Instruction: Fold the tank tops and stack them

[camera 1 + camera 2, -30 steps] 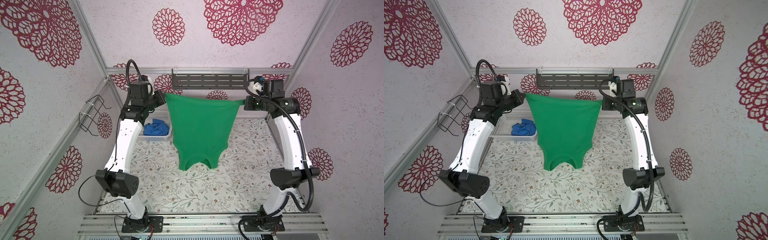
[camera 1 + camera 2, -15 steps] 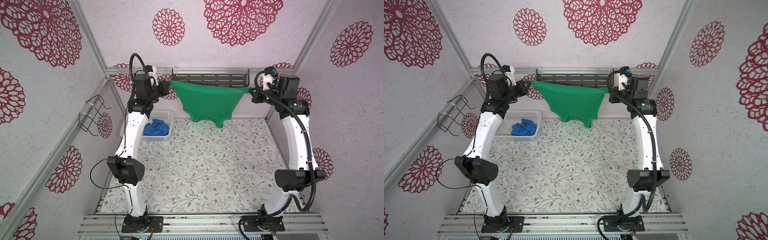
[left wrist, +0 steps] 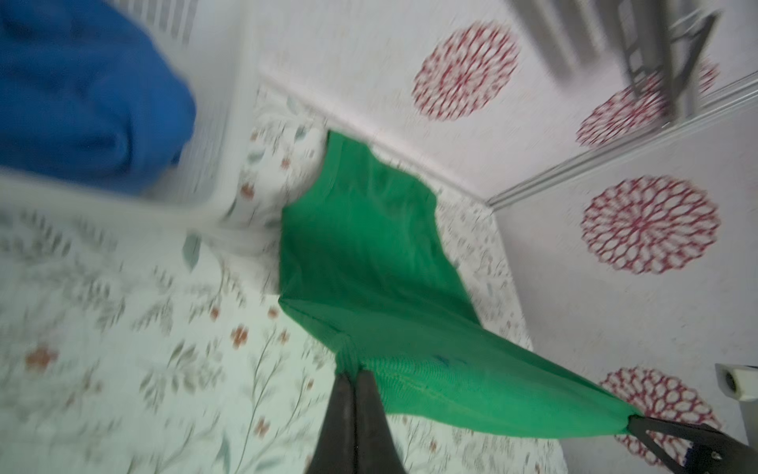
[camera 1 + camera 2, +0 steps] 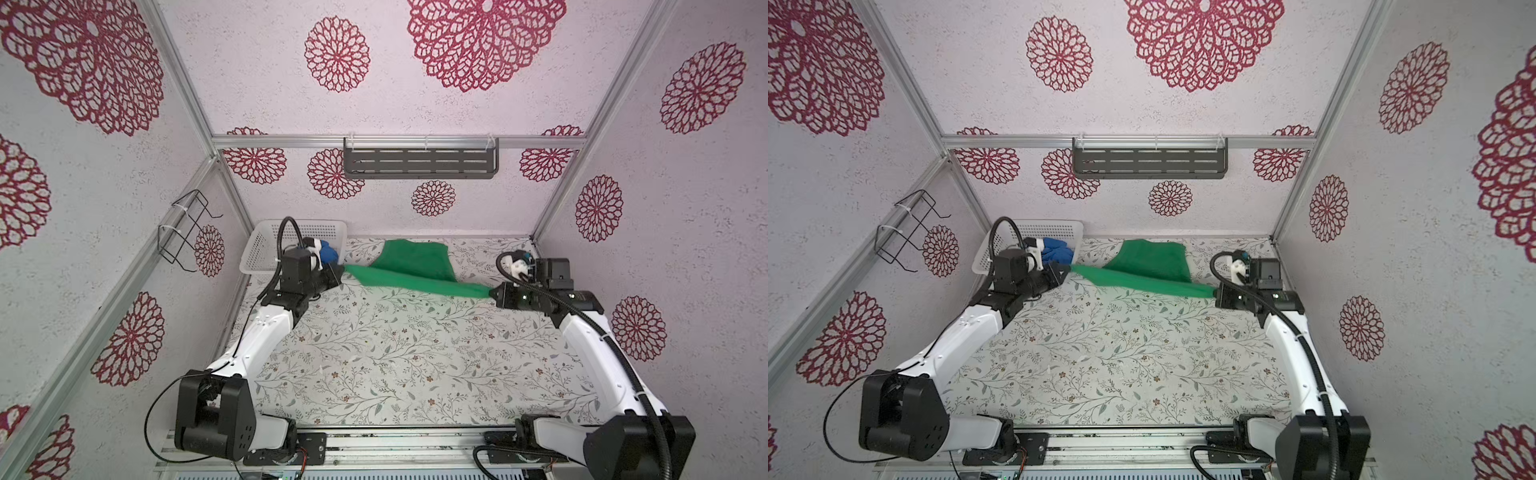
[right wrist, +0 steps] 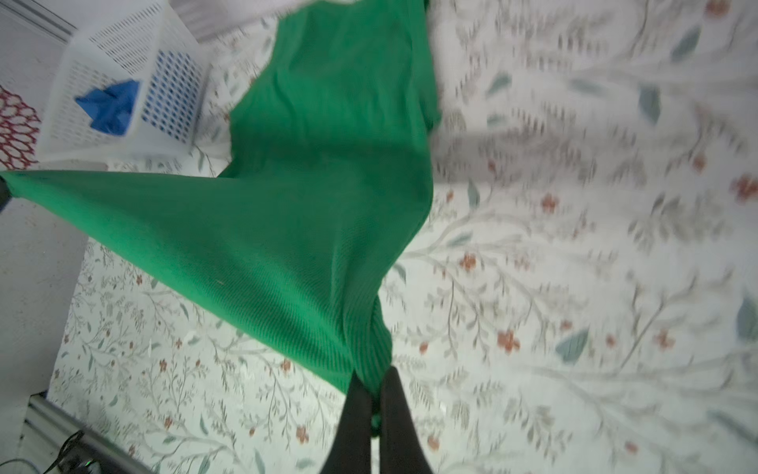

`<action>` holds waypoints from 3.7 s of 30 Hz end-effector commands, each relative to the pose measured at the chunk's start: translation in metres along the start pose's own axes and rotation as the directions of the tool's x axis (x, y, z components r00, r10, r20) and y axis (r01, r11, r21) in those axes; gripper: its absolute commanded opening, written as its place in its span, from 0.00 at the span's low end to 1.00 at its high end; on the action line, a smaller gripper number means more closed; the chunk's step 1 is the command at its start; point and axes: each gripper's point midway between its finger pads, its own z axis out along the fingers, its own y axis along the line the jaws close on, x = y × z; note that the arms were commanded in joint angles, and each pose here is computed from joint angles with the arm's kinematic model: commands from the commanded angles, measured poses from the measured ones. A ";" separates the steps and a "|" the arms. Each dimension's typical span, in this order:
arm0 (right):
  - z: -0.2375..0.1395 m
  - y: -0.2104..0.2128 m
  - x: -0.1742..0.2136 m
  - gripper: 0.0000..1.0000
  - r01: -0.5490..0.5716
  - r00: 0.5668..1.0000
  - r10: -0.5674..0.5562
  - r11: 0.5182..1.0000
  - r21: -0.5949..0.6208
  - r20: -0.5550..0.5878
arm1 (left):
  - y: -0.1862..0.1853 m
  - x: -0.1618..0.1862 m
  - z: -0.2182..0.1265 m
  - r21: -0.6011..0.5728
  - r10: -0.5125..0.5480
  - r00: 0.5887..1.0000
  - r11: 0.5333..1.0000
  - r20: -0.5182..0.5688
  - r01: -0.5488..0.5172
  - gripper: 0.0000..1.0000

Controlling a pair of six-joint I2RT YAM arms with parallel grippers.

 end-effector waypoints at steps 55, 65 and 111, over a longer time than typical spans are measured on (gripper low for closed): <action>0.086 -0.025 0.163 0.23 -0.068 0.965 0.165 0.907 0.416 -0.202 | -0.077 0.069 0.272 0.040 0.229 0.909 0.972 -0.348 -0.230 0.19; 0.091 -0.054 0.134 0.17 -0.036 0.987 0.114 0.852 0.523 -0.116 | 0.033 0.090 0.258 -0.211 -0.095 0.921 0.977 -0.377 0.014 0.09; 0.114 -0.006 -0.038 0.29 0.012 0.998 0.003 0.973 0.231 -0.063 | 0.035 0.056 -0.007 -0.292 -0.064 0.997 0.954 0.048 0.075 0.29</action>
